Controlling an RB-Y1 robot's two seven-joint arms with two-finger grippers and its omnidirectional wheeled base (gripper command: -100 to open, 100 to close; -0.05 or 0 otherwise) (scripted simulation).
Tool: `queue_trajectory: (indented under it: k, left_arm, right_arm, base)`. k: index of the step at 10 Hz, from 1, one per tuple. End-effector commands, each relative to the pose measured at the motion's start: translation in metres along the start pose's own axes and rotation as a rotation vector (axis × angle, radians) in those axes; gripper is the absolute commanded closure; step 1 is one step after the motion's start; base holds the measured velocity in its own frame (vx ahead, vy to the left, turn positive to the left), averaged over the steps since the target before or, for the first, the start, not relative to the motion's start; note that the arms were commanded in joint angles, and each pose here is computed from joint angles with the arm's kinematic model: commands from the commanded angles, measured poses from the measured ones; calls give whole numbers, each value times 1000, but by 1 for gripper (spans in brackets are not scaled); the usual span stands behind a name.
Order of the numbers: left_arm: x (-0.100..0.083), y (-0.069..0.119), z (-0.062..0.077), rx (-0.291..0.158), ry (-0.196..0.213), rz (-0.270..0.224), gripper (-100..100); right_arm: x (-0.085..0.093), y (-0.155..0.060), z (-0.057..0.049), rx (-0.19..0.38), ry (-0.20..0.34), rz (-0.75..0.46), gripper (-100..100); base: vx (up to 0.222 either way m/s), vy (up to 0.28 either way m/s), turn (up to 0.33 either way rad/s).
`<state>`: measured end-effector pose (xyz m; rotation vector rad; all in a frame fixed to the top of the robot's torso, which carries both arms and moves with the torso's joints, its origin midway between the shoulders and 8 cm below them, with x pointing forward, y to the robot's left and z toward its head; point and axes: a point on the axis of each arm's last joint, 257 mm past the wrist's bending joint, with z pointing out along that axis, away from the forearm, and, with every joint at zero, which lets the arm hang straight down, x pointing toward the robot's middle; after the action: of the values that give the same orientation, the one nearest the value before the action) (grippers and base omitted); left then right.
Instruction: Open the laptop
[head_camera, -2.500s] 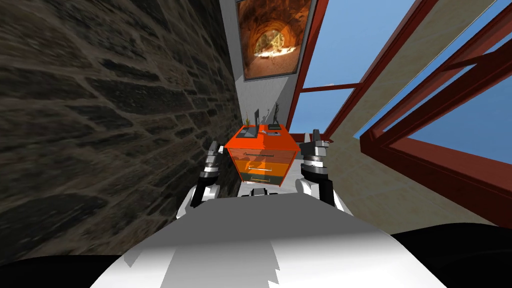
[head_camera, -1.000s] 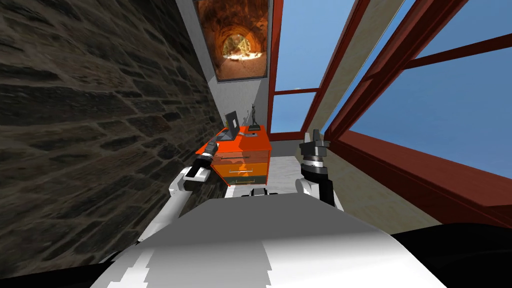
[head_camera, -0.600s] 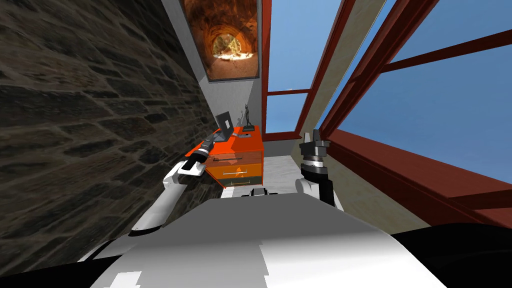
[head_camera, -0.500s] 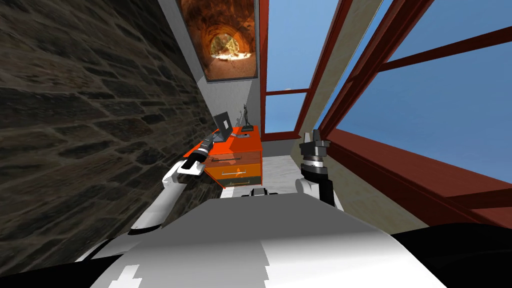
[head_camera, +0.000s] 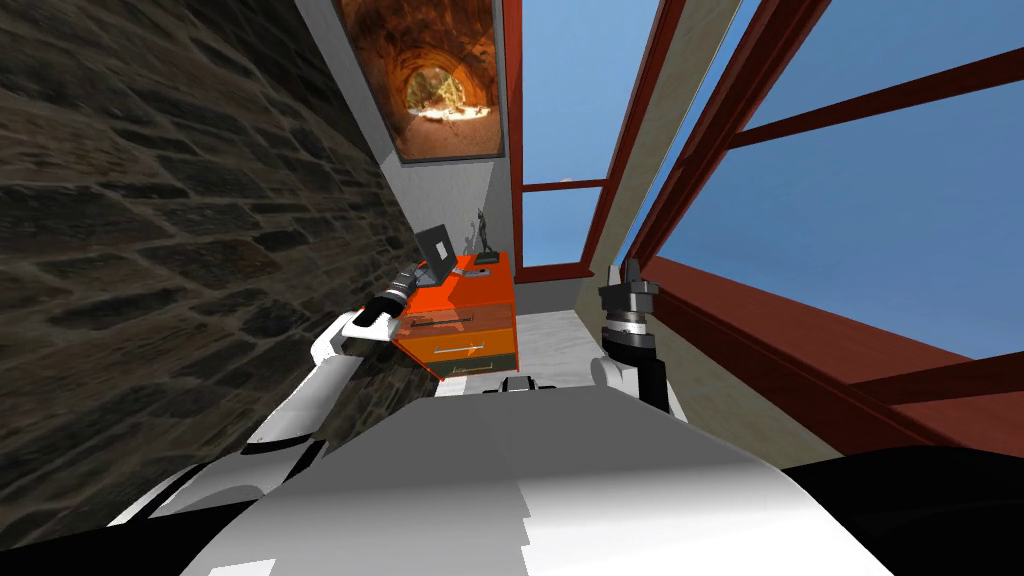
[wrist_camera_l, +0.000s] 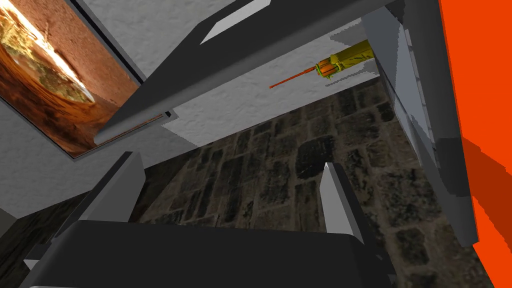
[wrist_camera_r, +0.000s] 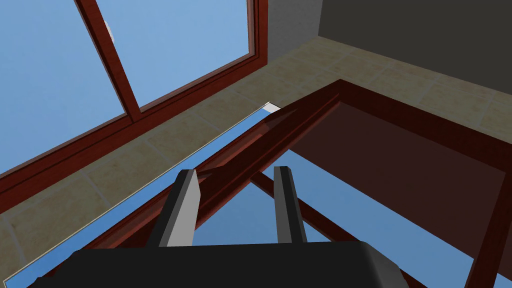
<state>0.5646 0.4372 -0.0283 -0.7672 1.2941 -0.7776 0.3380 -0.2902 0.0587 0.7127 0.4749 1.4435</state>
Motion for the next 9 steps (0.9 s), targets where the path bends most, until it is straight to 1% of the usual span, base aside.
queue_trajectory:
  k: [1, 2, 5, 6, 9]
  left_arm:
    - [-50, 6, 17, -71, -58, 34, -100]
    - [-52, 12, 17, -87, -61, 34, -100]
    - [-111, 17, 26, -174, -138, 58, -100]
    - [-111, 17, 26, -174, -139, 60, -100]
    - [-163, 15, 28, -238, -210, 70, -100]
  right_arm:
    - [0, 0, 0, 0, 0, 0, 0]
    - [0, 0, 0, 0, 0, 0, 0]
    - [0, 0, 0, 0, 0, 0, 0]
    - [0, 0, 0, 0, 0, 0, 0]
    - [0, 0, 0, 0, 0, 0, 0]
  base:
    - [34, -170, -116]
    - [28, -113, -38]
    - [12, -97, -97]
    - [17, -83, -32]
    - [17, -88, -75]
